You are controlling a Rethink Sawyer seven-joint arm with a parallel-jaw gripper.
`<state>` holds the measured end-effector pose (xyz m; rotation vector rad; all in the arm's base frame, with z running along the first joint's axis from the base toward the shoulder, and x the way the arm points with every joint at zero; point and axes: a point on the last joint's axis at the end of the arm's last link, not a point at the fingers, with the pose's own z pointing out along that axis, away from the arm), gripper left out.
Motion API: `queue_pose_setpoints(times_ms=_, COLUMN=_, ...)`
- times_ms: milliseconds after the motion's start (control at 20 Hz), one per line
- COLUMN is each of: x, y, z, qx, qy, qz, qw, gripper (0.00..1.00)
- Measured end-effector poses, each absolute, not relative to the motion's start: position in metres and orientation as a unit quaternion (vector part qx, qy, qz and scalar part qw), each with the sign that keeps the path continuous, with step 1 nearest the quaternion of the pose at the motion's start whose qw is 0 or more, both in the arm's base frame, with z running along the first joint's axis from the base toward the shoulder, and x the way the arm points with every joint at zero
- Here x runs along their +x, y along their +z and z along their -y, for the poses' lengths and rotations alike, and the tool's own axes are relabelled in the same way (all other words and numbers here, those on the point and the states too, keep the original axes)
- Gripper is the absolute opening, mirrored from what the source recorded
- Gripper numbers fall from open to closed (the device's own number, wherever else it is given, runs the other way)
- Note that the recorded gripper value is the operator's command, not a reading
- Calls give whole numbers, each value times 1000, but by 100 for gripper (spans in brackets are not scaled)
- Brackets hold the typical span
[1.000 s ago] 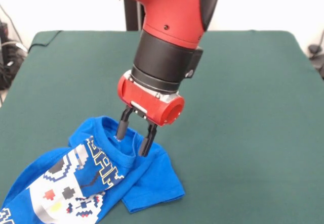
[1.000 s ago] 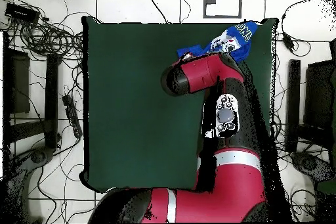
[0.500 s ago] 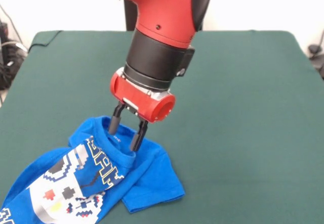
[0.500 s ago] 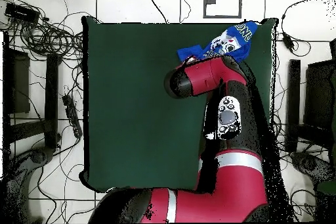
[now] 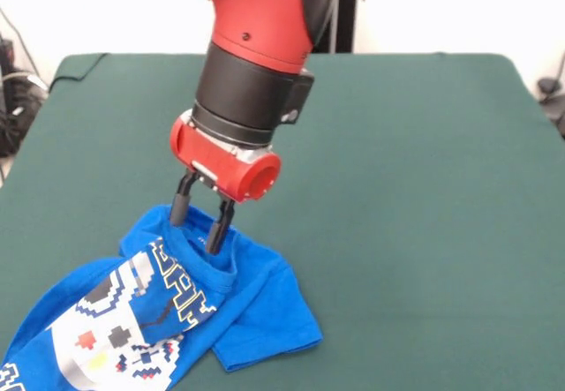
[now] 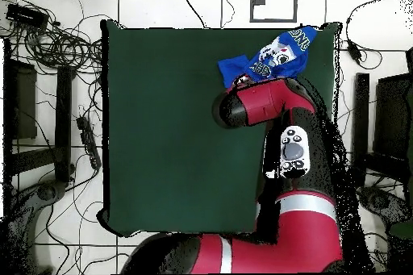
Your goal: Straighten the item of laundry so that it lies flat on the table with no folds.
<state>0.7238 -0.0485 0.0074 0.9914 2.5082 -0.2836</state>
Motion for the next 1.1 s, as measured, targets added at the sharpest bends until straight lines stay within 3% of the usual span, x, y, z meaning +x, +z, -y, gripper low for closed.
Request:
queue_pose_setpoints(times_ms=500, x=709, y=-22, z=65, qx=358, qy=-70, qz=-904, qw=224, gripper=100)
queue_pose_setpoints(times_ms=1100, x=690, y=-49, z=66, qx=376, qy=-51, qz=-904, qw=196, gripper=100)
